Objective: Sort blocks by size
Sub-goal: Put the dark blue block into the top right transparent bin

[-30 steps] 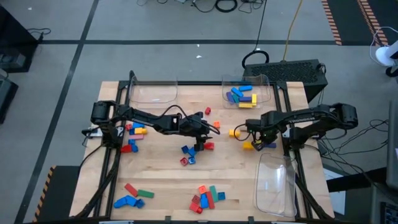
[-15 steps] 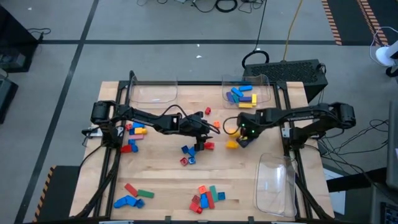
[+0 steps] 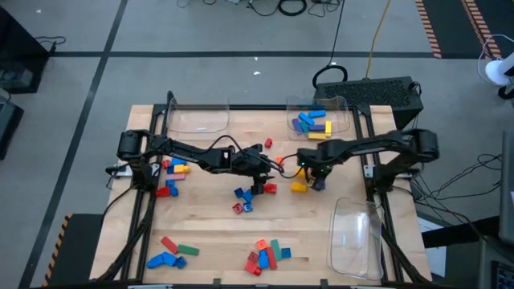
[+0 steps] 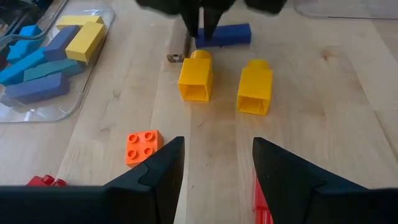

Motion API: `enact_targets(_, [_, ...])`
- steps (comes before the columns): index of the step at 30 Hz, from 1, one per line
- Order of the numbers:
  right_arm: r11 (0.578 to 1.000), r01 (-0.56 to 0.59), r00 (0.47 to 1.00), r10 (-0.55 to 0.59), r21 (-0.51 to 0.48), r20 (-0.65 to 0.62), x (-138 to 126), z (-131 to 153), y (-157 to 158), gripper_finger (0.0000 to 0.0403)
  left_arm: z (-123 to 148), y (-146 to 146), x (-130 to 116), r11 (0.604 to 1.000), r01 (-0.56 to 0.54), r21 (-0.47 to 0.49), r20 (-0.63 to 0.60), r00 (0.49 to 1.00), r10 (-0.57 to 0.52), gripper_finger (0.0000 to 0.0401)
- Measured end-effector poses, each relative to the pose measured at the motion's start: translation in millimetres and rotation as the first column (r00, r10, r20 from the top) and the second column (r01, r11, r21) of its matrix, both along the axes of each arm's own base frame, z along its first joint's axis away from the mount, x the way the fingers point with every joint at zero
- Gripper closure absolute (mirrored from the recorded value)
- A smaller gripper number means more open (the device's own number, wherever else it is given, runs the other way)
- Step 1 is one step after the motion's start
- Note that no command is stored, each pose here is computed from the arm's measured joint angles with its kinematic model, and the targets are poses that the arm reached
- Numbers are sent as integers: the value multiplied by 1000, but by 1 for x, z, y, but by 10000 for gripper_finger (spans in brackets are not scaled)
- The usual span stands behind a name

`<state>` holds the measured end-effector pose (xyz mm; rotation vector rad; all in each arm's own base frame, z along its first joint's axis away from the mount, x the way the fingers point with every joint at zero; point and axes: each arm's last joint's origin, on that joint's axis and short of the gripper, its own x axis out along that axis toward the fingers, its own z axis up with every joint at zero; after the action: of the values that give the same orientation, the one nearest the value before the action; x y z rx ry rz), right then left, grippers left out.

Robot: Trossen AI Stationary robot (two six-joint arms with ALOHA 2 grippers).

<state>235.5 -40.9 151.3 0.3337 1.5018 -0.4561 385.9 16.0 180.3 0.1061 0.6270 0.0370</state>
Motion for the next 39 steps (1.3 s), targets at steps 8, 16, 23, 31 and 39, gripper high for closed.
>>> enact_targets(8, [995,-99,990,95,-28,-107,27,3,-6,216,0,0,0,1000,0,0,-6,1000,0,209])
enact_targets(16, [989,-128,988,120,-79,-101,40,39,-10,186,-1,0,-1,1000,4,4,-17,1000,-4,209])
enact_targets(23, [997,1,972,-20,-83,-234,26,45,-12,186,-5,0,-4,1000,4,3,-64,998,-4,209])
enact_targets(31, [989,143,947,-145,-27,-287,20,43,12,186,-5,0,-4,1000,4,2,-72,997,-4,209])
enact_targets(39, [973,218,937,-186,77,-295,4,3,38,186,-7,-1,-6,1000,4,-1,-100,995,-4,209])
